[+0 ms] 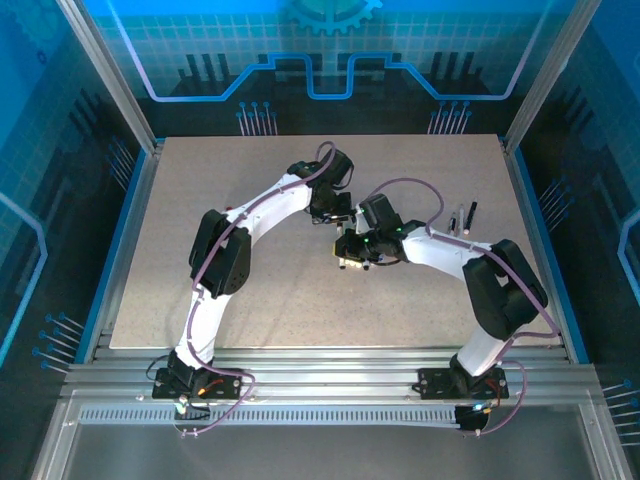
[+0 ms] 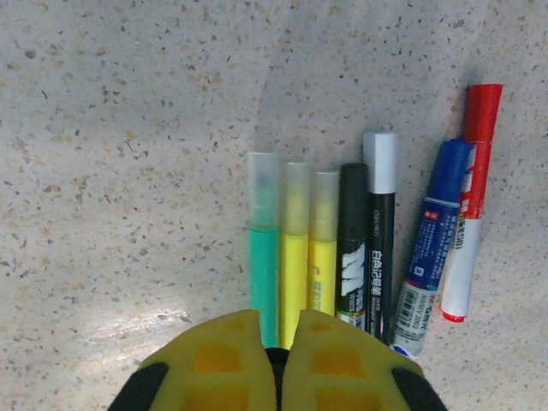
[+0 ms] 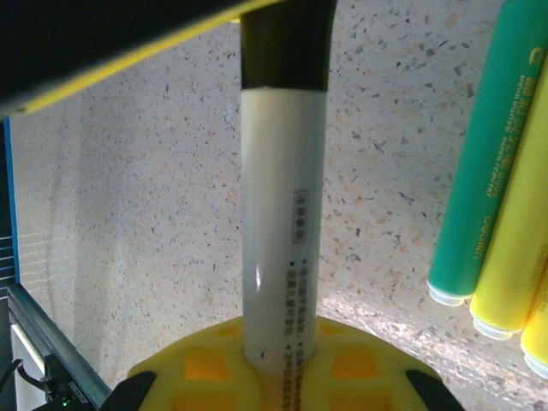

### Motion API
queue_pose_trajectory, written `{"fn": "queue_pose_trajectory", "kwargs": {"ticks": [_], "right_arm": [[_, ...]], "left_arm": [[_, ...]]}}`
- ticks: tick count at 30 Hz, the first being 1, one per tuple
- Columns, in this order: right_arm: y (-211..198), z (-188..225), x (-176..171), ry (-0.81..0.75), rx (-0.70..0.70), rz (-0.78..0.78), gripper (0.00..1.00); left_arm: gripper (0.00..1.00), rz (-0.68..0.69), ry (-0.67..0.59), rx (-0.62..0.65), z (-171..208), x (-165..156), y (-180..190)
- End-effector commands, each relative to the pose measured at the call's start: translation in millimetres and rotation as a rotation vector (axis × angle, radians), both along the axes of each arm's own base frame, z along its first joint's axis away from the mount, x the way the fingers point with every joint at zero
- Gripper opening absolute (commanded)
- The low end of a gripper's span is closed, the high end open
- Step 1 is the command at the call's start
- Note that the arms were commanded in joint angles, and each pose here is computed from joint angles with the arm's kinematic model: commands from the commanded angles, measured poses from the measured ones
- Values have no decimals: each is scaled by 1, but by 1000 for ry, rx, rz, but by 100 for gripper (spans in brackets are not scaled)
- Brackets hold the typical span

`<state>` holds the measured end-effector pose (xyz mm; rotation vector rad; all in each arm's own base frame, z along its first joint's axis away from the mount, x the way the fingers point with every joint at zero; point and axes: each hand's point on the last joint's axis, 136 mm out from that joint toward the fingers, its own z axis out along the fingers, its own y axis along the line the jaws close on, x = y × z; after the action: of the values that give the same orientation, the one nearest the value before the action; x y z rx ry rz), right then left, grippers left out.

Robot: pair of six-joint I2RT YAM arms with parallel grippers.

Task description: Open the pen caps

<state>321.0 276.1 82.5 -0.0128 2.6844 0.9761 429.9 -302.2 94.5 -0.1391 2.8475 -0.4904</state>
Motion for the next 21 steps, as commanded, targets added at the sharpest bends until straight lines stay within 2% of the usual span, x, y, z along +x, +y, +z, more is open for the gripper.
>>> {"fn": "queue_pose_trajectory", "kwargs": {"ticks": [1,5,11,13,17,21], "right_arm": [[24,23,4,-73,61,50,0],[26,18,-23,-39,58,93,0],[16,19,-117,36,60,236,0],[6,20,-136,48,35,252,0],[-18,27,-140,12,-11,203,0],[-51,28,-116,-33,-107,89,0]], "left_arm": [[0,27,30,0,-17,7,3],[0,101,-16,-4,-11,32,26],[0,196,-76,4,7,81,69],[0,207,-87,15,11,90,77],[0,229,-91,24,12,93,85],[0,223,-77,68,6,85,94]]}}
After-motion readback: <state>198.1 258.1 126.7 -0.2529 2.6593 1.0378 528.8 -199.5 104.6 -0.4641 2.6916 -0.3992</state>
